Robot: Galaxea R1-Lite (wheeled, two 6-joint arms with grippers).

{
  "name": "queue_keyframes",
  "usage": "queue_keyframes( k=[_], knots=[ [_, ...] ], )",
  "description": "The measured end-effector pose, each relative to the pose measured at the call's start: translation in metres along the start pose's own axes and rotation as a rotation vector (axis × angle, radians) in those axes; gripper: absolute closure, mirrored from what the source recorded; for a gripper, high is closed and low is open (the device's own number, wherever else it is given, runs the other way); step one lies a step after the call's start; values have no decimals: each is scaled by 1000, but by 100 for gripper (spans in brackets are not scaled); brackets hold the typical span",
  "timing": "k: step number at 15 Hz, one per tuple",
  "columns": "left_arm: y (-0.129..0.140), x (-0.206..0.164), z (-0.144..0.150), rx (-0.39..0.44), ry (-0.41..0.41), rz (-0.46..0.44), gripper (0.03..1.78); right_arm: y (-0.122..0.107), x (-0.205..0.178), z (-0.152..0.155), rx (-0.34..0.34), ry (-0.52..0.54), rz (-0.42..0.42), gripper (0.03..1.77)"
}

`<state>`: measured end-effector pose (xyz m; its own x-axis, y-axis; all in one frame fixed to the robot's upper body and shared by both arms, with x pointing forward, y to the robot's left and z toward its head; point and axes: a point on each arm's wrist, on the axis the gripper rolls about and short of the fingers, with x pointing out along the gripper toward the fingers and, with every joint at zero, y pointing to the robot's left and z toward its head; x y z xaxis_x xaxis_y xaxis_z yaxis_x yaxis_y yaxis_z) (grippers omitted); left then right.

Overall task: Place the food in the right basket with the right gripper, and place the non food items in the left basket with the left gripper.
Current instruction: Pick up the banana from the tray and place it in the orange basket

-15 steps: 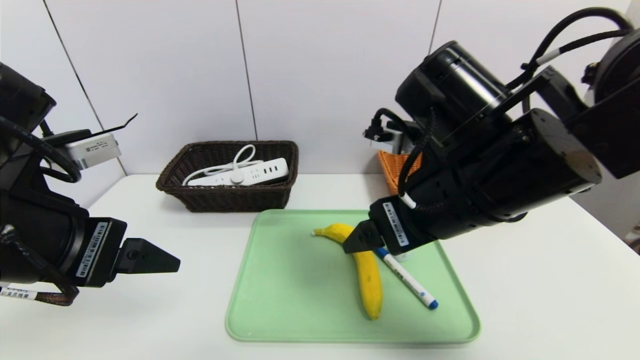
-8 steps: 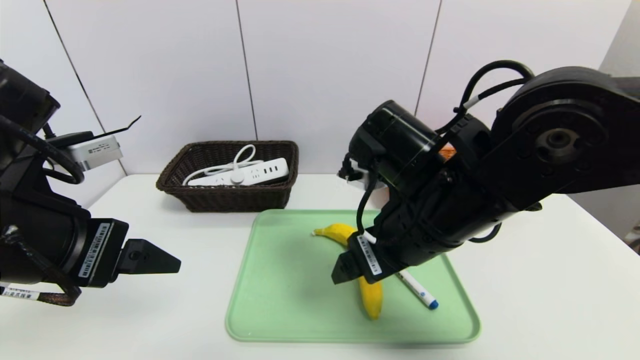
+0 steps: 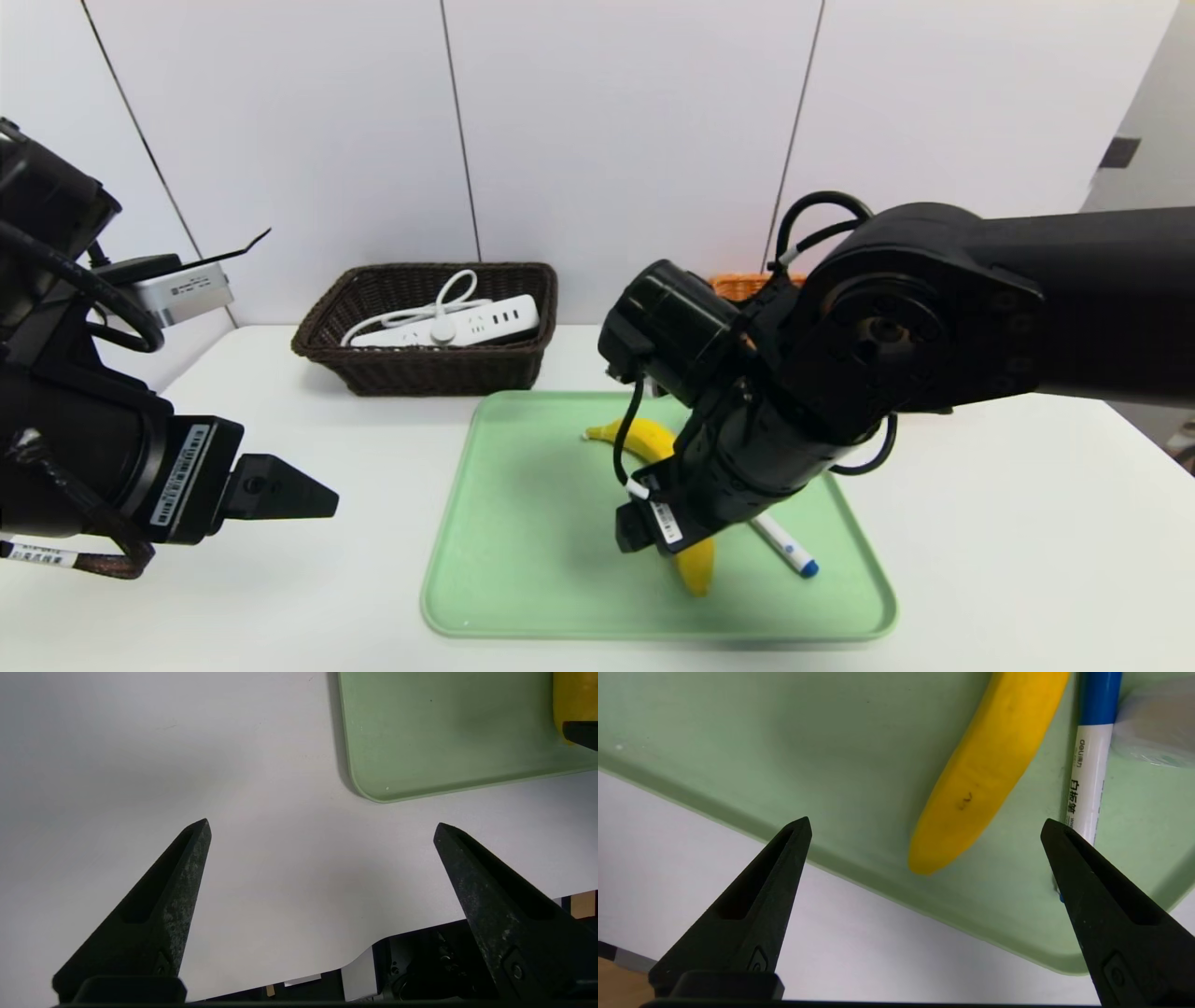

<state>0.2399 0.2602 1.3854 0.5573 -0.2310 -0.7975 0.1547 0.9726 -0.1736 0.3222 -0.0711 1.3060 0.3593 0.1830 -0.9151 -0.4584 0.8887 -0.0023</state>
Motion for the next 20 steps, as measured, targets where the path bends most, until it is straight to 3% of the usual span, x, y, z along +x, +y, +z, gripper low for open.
queue_keyframes(
  k=[7, 20],
  knots=[
    [0, 0, 0, -1, -4, -1, 12, 7, 25, 9, 60, -9, -34, 10],
    [1, 3, -3, 1, 11, 5, 12, -3, 42, 26, 99, -34, -86, 10]
  ],
)
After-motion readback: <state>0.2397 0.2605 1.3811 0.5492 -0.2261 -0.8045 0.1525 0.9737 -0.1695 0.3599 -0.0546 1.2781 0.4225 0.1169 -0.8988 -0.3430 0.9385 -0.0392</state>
